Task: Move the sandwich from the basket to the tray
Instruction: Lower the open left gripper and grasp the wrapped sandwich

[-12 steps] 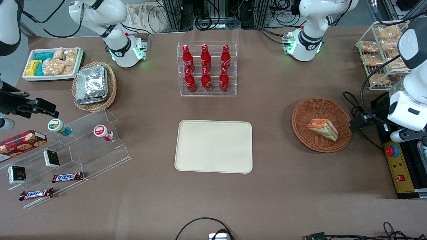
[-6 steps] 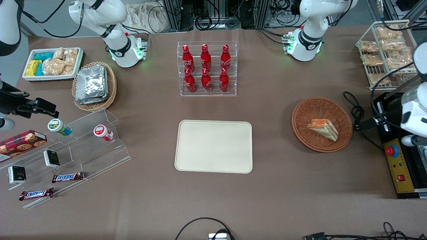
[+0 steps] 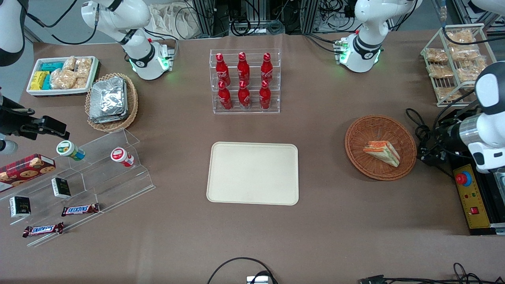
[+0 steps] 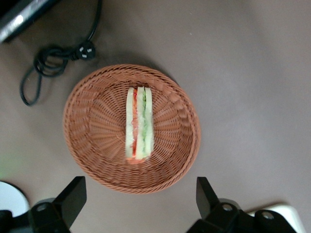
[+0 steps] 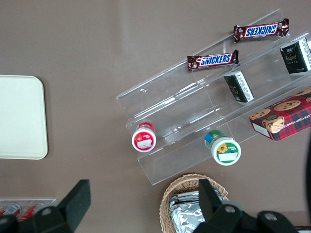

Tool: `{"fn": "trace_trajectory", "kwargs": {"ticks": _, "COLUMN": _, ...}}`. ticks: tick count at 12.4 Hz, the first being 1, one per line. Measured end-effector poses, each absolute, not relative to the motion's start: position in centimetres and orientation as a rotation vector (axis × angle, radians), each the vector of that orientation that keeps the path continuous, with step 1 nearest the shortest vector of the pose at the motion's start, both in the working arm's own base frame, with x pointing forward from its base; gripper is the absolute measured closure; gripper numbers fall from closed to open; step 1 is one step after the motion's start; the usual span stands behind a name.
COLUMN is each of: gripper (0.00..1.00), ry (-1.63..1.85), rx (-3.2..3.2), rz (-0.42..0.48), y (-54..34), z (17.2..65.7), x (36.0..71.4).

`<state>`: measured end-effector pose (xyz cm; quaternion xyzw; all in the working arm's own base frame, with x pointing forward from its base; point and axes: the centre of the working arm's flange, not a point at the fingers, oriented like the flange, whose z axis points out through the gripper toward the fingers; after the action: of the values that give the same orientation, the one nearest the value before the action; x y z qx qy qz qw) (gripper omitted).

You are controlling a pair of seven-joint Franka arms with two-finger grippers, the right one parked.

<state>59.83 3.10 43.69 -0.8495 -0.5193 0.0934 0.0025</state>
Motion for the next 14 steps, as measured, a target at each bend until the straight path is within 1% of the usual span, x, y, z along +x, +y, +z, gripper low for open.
{"fn": "trace_trajectory", "kwargs": {"ticks": 2, "gripper": 0.0, "ry": -1.797, "rx": -2.568, "rz": 0.245, "y": 2.9, "z": 39.5, "x": 59.2}}
{"fn": "trace_trajectory", "kwargs": {"ticks": 3, "gripper": 0.0, "ry": -1.865, "rx": -2.519, "rz": 0.235, "y": 2.8, "z": 37.0, "x": 58.4}}
{"fn": "trace_trajectory", "kwargs": {"ticks": 5, "gripper": 0.0, "ry": -1.946, "rx": -2.449, "rz": 0.234, "y": 2.6, "z": 32.9, "x": 56.6}}
{"fn": "trace_trajectory", "kwargs": {"ticks": 7, "gripper": 0.0, "ry": -1.973, "rx": -2.428, "rz": 0.229, "y": 2.3, "z": 30.0, "x": 54.9}}
{"fn": "trace_trajectory", "kwargs": {"ticks": 11, "gripper": 0.0, "ry": -1.962, "rx": -2.422, "rz": 0.241, "y": 0.4, "z": 28.8, "x": 53.8}}
{"fn": "trace_trajectory", "kwargs": {"ticks": 14, "gripper": 0.0, "ry": -1.931, "rx": -2.456, "rz": 0.224, "y": -0.7, "z": 28.3, "x": 53.6}}
